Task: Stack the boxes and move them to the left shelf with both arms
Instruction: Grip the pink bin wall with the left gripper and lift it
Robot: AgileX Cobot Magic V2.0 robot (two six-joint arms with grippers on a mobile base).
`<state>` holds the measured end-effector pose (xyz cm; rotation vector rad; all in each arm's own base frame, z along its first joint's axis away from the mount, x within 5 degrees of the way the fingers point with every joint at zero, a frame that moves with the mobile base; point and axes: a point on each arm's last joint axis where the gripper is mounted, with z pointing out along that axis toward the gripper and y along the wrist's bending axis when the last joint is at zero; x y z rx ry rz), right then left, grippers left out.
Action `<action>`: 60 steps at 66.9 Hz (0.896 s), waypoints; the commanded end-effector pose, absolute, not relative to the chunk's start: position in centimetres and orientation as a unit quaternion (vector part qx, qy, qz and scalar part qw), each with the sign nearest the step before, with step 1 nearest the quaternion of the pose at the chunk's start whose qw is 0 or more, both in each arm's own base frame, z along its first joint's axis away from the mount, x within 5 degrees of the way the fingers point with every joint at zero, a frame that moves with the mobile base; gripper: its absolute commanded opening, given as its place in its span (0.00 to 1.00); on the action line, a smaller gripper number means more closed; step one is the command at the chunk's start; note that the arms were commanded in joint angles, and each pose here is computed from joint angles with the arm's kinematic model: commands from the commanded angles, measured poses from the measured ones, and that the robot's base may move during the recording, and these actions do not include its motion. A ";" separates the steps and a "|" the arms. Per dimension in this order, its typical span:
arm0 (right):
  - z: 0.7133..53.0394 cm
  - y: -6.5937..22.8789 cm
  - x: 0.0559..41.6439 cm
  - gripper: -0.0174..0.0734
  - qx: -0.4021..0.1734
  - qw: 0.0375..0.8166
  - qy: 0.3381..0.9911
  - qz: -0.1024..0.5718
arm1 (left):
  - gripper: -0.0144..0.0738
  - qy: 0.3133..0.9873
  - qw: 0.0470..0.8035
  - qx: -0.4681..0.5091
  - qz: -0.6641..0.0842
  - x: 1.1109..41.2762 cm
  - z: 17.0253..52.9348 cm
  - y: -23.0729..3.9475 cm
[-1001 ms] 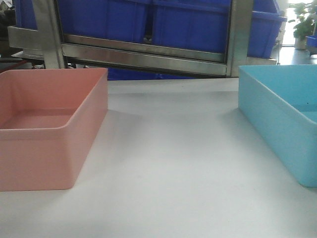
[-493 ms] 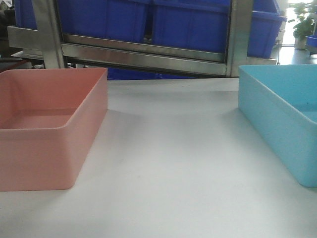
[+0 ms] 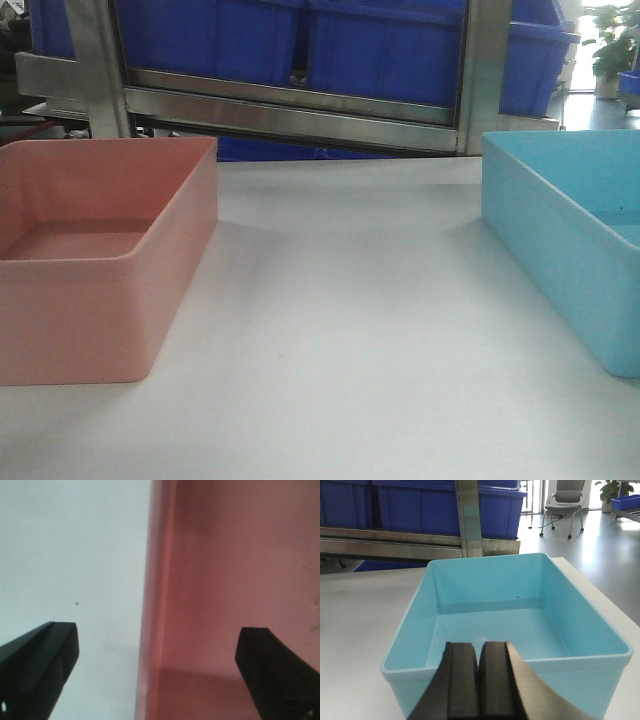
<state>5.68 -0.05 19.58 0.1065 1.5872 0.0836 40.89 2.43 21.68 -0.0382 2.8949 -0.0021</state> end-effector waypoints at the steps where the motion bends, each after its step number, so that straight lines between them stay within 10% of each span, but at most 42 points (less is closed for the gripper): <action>1: 21.3 -0.1 5.4 0.25 0.045 0.746 0.663 0.032 | 0.77 0.986 0.166 -0.013 0.001 41.2 23.9 2.5; 14: 21.3 -0.1 5.4 0.25 0.045 0.746 0.663 0.032 | 0.63 0.988 0.152 -0.013 -0.001 41.4 23.0 2.4; 32: 21.3 -0.1 5.4 0.25 0.045 0.746 0.663 0.032 | 0.15 0.990 0.140 -0.013 -0.001 41.2 23.2 2.4; 60: 21.3 -0.1 5.4 0.25 0.045 0.746 0.663 0.032 | 0.16 0.979 0.189 -0.037 -0.063 39.7 27.9 1.3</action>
